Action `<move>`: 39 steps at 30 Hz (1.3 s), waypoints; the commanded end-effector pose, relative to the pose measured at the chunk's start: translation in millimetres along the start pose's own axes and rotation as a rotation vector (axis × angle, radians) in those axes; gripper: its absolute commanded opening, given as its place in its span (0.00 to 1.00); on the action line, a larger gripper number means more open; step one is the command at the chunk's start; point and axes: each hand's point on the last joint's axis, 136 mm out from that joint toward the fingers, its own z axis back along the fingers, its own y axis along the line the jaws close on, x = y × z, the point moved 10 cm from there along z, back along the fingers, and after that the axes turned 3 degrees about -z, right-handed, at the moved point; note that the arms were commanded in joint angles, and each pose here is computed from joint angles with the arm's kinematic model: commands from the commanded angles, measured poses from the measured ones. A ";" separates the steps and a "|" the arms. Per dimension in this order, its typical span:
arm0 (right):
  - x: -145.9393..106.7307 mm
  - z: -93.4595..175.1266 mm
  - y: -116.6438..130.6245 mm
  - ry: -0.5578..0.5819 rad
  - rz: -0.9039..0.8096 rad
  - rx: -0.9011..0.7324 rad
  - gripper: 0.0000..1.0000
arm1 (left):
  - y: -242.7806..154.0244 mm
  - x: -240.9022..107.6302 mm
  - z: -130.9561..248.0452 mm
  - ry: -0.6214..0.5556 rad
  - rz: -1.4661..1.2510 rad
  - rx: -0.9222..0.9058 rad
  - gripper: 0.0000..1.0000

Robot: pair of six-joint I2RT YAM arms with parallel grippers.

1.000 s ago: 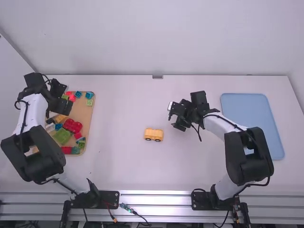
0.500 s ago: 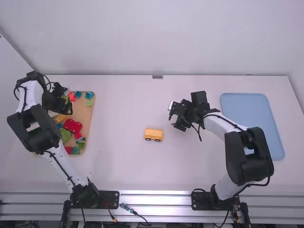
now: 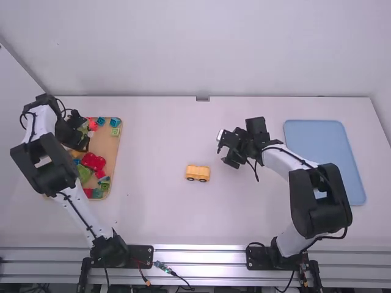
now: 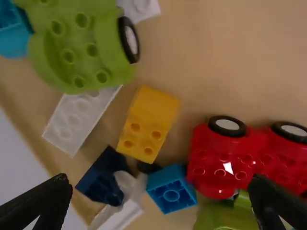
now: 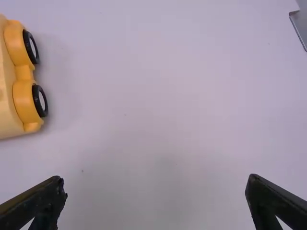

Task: Assemble lego blocks to make yellow taxi

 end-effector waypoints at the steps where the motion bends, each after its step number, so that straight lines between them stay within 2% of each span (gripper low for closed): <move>1: 3.1 6.1 -1.8 -0.011 -0.011 -0.013 0.99 | -5.9 -1.4 -9.6 -0.017 -0.114 -0.058 0.93; 6: 3.8 6.2 -4.5 -0.011 -0.072 -0.036 0.99 | -6.2 -2.6 -14.1 -0.011 -0.190 -0.052 0.78; 8: 3.3 6.3 -6.4 -0.001 -0.103 -0.055 0.99 | -1.5 -4.5 -16.3 -0.022 -0.180 -0.033 0.76; 15: 2.7 6.3 -5.9 0.005 -0.107 -0.054 0.99 | 8.0 -13.5 -17.0 -0.038 -0.166 -0.018 0.82; 18: 2.8 6.3 -5.3 0.000 -0.109 -0.047 0.99 | 7.8 -17.7 -17.0 -0.083 -0.215 -0.058 0.86; 27: 3.7 6.2 -4.6 -0.010 -0.108 -0.038 0.99 | 6.9 -26.9 -16.9 -0.216 -0.332 -0.136 0.87; 35: 3.9 6.1 -4.5 -0.010 -0.107 -0.038 0.99 | 6.6 -28.3 -46.4 -0.201 -0.328 -0.069 0.81; 39: 3.9 6.1 -4.5 -0.010 -0.107 -0.037 0.99 | 1.5 -29.2 -61.1 -0.226 -0.328 -0.066 0.73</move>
